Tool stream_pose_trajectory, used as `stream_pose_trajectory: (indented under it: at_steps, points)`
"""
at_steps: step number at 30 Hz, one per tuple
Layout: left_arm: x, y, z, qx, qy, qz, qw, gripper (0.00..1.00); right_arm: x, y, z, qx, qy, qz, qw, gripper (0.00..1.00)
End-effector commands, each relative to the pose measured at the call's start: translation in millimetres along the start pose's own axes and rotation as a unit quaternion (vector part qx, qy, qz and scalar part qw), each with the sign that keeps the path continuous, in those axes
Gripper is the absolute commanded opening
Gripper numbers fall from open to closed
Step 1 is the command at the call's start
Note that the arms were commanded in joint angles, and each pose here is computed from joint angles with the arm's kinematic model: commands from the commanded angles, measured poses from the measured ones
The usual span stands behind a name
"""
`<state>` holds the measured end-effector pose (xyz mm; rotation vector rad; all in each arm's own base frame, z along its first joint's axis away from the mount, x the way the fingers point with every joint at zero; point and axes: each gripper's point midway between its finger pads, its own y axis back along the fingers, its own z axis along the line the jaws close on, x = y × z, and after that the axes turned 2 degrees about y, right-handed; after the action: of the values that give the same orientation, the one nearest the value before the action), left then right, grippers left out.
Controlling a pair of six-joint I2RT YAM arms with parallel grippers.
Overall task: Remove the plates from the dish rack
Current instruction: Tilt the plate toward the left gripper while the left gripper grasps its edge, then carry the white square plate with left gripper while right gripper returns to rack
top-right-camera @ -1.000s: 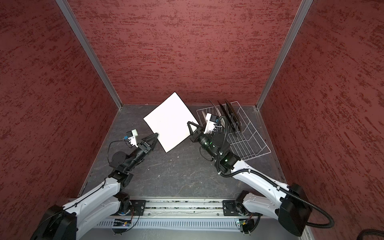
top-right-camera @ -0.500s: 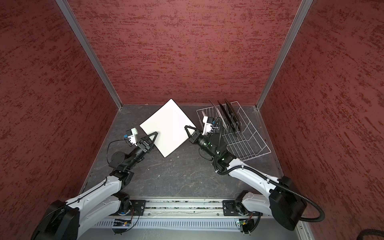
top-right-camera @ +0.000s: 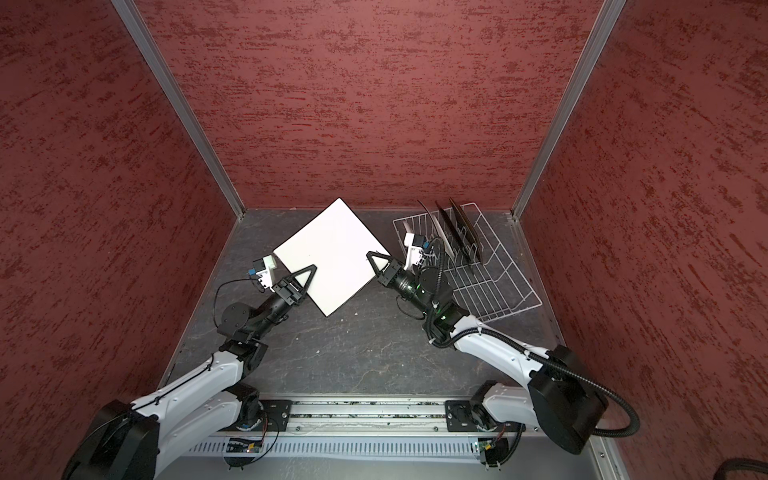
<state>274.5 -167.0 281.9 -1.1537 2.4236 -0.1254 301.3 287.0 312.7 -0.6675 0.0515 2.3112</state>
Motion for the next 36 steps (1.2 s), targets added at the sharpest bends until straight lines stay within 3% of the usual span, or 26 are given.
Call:
stream_pose_trajectory:
  at_steps: [1, 4, 9, 15, 16, 19, 23, 32, 36]
  points:
    - [-4, -3, -14, 0.021, -0.012, 0.000, 1.000, 0.29, -40, 13, 73, -0.147, -0.025, -0.073, 0.986, 0.00]
    - [-4, -3, -15, 0.023, -0.012, 0.000, 1.000, 0.25, -37, 8, 71, -0.150, -0.029, -0.065, 0.986, 0.00]
    - [-4, -2, -19, 0.030, -0.016, 0.001, 0.999, 0.00, -32, 3, 65, -0.150, -0.035, -0.056, 0.987, 0.00]
    - [-5, 2, -17, 0.027, -0.016, -0.003, 0.999, 0.00, -35, 5, 57, -0.146, -0.048, -0.064, 0.986, 0.00]
    - [-6, 2, -18, 0.028, -0.016, -0.004, 0.999, 0.00, -37, 6, 55, -0.145, -0.050, -0.067, 0.986, 0.04]
    - [-8, 5, -19, 0.029, -0.018, -0.009, 0.999, 0.00, -41, 10, 49, -0.140, -0.061, -0.073, 0.986, 0.36]
    - [-10, 6, -17, 0.026, -0.017, -0.014, 0.999, 0.00, -42, 12, 41, -0.119, -0.063, -0.073, 0.988, 0.59]
    - [-24, 10, -34, 0.054, 0.006, -0.040, 0.998, 0.00, -50, 45, 14, -0.029, -0.060, -0.108, 0.992, 0.95]
    - [-27, 10, -50, 0.073, 0.018, -0.042, 0.996, 0.00, -57, 68, 21, -0.012, -0.045, -0.124, 0.991, 0.99]
